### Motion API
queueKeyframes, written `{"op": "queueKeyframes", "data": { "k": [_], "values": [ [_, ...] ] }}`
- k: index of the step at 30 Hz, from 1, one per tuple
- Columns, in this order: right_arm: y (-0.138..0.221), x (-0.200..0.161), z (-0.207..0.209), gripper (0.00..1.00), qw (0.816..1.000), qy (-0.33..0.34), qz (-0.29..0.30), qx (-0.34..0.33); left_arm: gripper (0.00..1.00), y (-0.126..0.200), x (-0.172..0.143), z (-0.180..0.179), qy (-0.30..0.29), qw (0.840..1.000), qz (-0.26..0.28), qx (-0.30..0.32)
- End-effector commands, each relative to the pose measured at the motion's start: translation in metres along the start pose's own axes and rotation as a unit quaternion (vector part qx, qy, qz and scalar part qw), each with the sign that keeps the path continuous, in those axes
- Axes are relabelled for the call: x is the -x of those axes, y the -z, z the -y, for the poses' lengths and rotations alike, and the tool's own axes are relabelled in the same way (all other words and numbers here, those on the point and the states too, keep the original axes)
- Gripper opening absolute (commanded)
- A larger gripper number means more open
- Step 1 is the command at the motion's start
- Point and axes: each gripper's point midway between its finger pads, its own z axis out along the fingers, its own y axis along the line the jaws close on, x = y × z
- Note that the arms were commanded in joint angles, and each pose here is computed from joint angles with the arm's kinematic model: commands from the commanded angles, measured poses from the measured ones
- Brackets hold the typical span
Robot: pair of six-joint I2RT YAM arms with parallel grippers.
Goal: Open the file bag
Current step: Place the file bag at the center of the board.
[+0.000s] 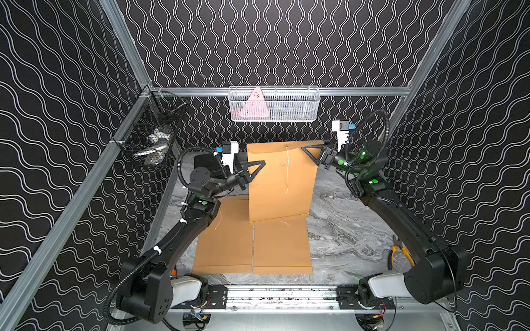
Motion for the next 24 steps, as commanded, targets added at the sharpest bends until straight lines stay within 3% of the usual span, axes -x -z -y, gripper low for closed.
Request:
{"op": "queueKeyframes", "data": {
  "k": [1,5,13,22,24],
  "values": [
    [0.0005,0.009,-0.0124,0.68,1.0,0.021,0.008,0.018,0.0,0.0009,-0.0002,0.0054,-0.009,1.0,-0.001,-0.013],
    [0.0002,0.0099,-0.0143,0.65,1.0,0.02,0.005,0.022,0.0,0.0015,-0.0023,0.0042,-0.009,1.0,-0.002,-0.01],
    [-0.001,0.0101,-0.0159,0.33,0.999,0.014,0.002,0.029,0.0,0.0024,-0.0027,0.0048,-0.008,1.0,-0.003,-0.009],
    [-0.0016,0.0093,-0.0163,0.13,0.999,0.01,0.0,0.032,0.0,0.0045,-0.0053,0.0027,-0.006,1.0,-0.003,0.0],
    [-0.0017,0.0084,-0.0161,0.08,0.999,0.009,-0.001,0.032,0.08,0.0052,-0.004,0.0038,-0.005,1.0,0.001,0.0]
  ]
}}
